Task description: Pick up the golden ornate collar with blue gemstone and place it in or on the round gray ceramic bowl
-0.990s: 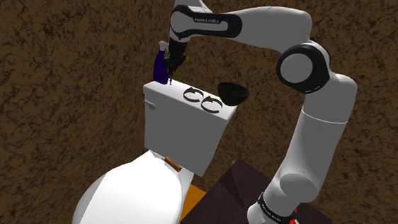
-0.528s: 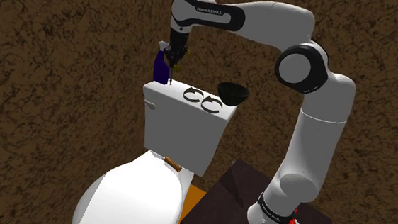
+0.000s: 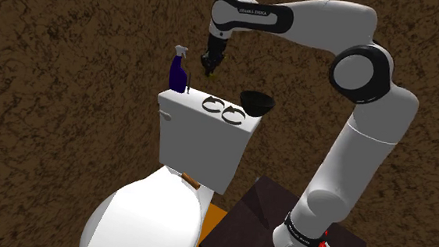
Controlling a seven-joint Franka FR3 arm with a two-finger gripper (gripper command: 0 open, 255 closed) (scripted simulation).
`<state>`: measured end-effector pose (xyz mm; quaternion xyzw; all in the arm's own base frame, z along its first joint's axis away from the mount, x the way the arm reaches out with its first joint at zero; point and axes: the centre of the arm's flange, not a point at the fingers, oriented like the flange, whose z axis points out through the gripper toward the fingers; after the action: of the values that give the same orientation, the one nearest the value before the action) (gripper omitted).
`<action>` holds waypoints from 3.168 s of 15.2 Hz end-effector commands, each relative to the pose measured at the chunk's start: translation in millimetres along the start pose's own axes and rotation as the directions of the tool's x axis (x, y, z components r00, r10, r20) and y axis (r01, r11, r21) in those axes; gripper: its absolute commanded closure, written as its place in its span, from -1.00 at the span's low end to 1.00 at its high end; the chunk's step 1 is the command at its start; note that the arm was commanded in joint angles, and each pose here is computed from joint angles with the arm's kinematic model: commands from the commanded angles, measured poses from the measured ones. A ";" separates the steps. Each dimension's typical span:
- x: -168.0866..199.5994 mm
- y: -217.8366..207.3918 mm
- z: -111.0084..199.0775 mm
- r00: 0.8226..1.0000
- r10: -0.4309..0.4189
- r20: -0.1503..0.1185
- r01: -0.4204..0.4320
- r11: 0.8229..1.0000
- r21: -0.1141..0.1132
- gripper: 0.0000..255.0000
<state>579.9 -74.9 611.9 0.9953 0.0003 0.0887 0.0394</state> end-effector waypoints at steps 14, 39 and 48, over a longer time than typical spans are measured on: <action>-149.0 130.8 -16.8 1.000 -0.001 0.000 0.001 1.000 0.000 1.00; -201.6 161.9 48.0 1.000 -0.001 0.000 0.001 1.000 0.000 1.00; -201.6 161.9 8.4 1.000 -0.001 0.000 0.001 1.000 0.000 -1.00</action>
<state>383.9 -238.5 569.8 0.9952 0.0009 0.0894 0.0396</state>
